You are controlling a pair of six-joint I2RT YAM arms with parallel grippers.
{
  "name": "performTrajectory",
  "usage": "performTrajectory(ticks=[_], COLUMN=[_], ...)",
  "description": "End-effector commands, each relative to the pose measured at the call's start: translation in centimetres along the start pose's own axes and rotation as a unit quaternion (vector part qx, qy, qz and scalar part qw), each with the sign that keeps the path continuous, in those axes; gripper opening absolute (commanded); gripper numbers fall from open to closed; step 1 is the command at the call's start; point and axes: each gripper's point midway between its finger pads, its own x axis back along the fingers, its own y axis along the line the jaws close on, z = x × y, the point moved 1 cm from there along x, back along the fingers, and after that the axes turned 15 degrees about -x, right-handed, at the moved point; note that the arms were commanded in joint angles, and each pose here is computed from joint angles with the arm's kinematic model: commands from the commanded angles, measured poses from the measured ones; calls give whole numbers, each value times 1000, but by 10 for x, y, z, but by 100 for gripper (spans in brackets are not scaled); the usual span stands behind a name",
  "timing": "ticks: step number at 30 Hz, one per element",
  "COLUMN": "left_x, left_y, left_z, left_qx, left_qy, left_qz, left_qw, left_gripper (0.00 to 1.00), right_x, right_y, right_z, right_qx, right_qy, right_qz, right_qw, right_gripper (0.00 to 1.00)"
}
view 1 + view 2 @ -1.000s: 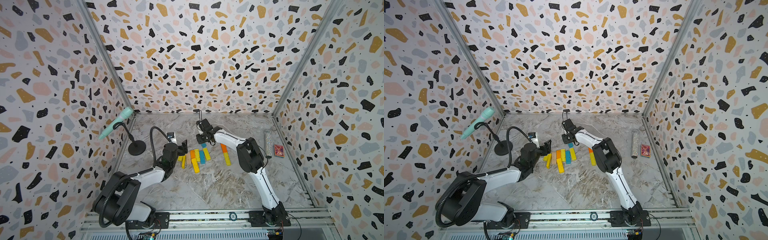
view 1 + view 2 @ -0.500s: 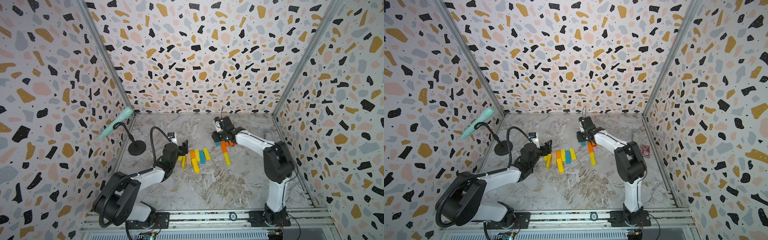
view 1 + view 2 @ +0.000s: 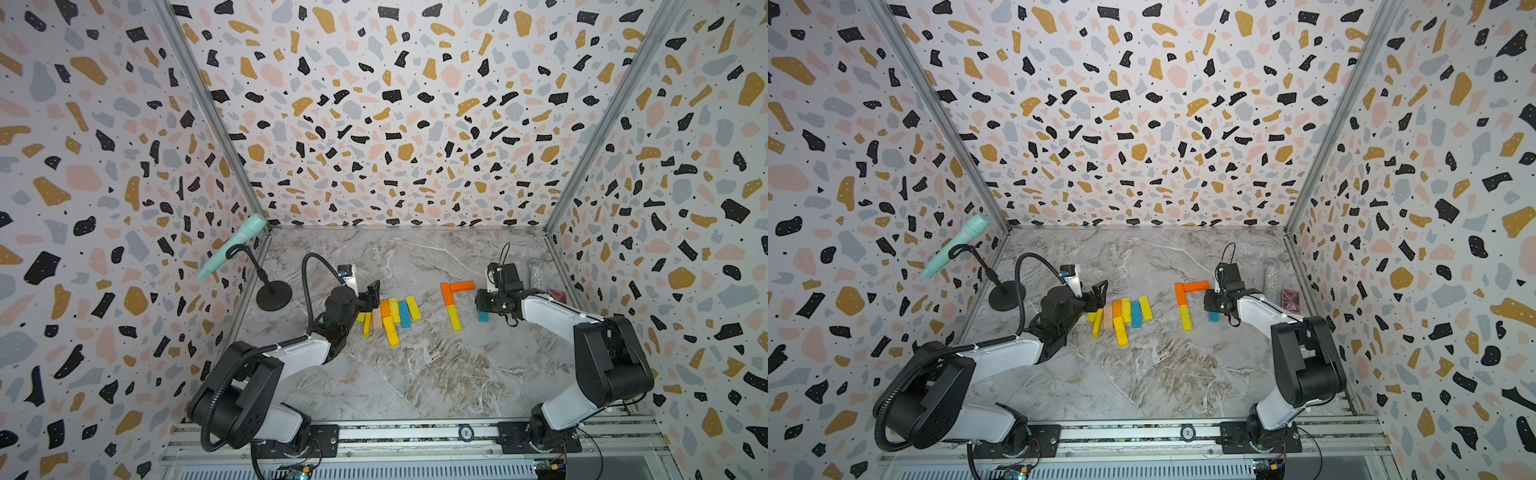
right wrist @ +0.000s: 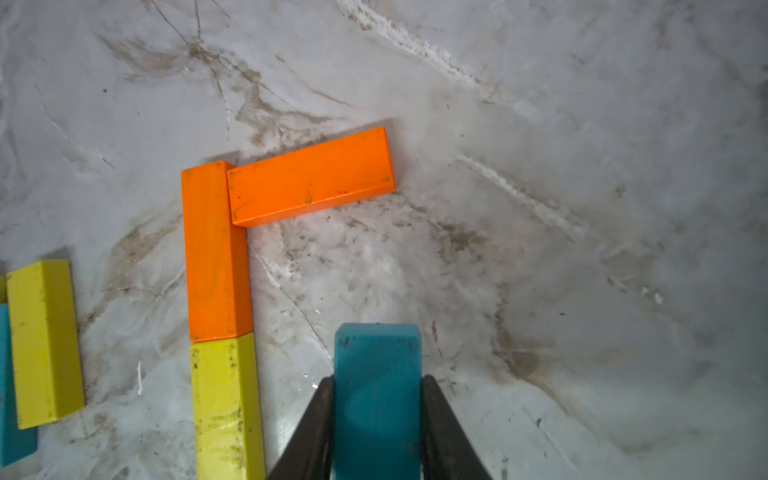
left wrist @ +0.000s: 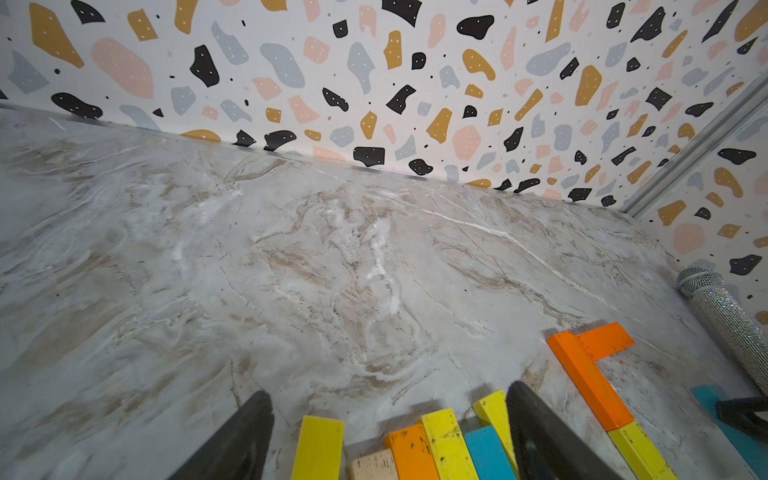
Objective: Assemble the number 6 with building blocks
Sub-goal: Place the building block at the center of the board.
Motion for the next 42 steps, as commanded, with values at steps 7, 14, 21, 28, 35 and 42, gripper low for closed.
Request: performTrajectory(ticks=[7,14,21,28,35,42], left_x=[4,5,7,8,7,7], left_y=[-9,-9,-9,-8,-10,-10], left_z=[-14,-15,-17,-19,-18,-19], left_qx=[-12,-12,-15,-16,-15,-16], left_qy=[-34,-36,-37,-39,-38,-38], left_qz=[22,22,21,20,23,24], left_qw=[999,999,999,999,999,999], left_gripper=[83,83,84,84,84,84], right_x=[-19,-21,-3,5,-4,-5], right_y=[-7,-19,-16,-5,13,36], right_z=[-11,-7,14,40,48,41], right_qx=[-28,-39,-47,-56,-55,-47], right_qy=[-5,7,25,45,60,59], right_qz=[-16,-8,-42,-78,-110,-144], right_qw=[999,999,998,994,991,987], right_gripper=[34,51,55,55,55,55])
